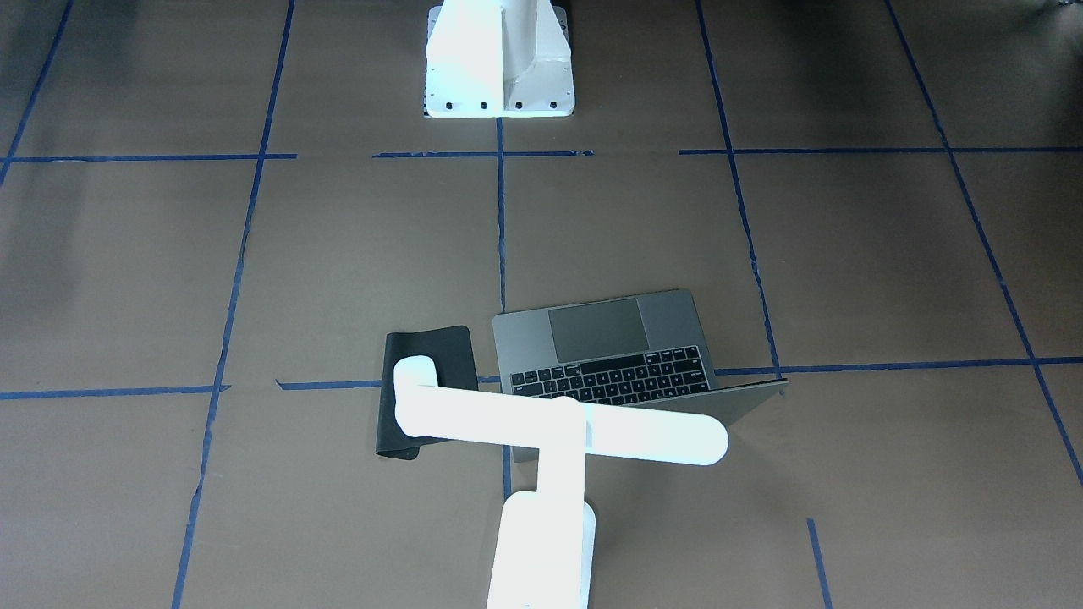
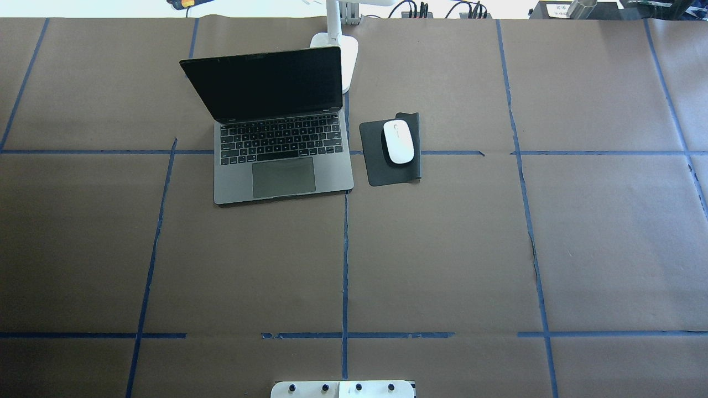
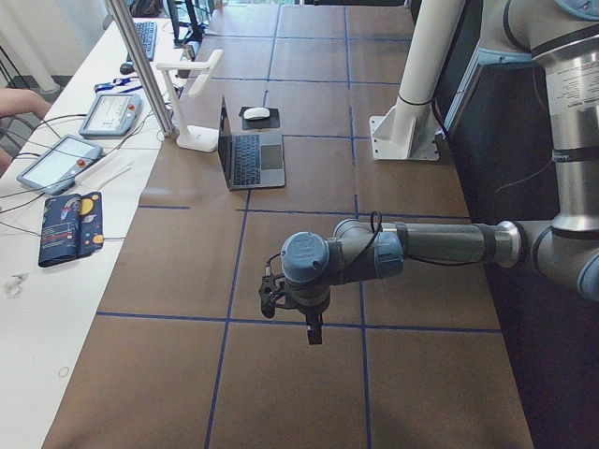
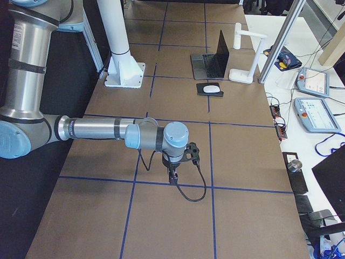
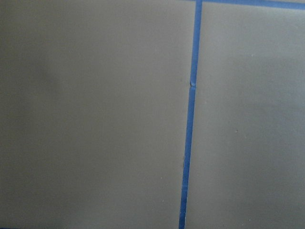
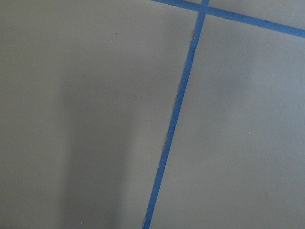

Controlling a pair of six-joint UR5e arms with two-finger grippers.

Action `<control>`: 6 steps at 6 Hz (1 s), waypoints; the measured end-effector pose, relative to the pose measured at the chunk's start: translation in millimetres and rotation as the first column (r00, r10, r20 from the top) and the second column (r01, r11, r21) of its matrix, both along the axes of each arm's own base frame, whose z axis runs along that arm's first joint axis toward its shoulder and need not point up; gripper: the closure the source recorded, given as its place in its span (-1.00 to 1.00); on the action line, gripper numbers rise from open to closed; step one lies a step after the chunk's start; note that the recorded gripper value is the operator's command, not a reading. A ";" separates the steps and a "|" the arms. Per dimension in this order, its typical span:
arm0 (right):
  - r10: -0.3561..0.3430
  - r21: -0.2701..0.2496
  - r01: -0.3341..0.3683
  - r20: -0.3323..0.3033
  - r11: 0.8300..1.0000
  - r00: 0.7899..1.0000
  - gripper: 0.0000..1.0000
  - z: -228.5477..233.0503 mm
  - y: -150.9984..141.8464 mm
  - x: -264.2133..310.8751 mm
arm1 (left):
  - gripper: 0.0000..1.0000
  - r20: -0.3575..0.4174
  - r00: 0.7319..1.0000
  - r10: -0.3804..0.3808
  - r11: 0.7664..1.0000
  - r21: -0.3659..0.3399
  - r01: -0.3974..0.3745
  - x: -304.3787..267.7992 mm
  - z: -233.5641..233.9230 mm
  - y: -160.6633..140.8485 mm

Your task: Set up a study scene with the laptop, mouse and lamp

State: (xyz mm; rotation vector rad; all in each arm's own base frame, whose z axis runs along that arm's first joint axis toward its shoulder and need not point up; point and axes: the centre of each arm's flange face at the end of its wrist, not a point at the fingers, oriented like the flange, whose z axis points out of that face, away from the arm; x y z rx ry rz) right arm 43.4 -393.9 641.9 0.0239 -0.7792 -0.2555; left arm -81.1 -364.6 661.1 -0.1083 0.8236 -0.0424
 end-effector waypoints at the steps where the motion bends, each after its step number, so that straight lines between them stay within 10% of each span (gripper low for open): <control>1: 0.000 0.000 0.000 0.000 1.000 1.000 -1.00 0.0 0.0 0.0 | -1.00 0.000 1.000 0.001 1.000 -0.009 -0.001 0.6 2.9 3.9; 6: 0.000 0.000 0.000 0.021 1.000 1.000 -1.00 -0.8 0.1 -1.5 | -1.00 0.000 1.000 0.002 1.000 -0.015 -0.002 1.3 5.2 5.6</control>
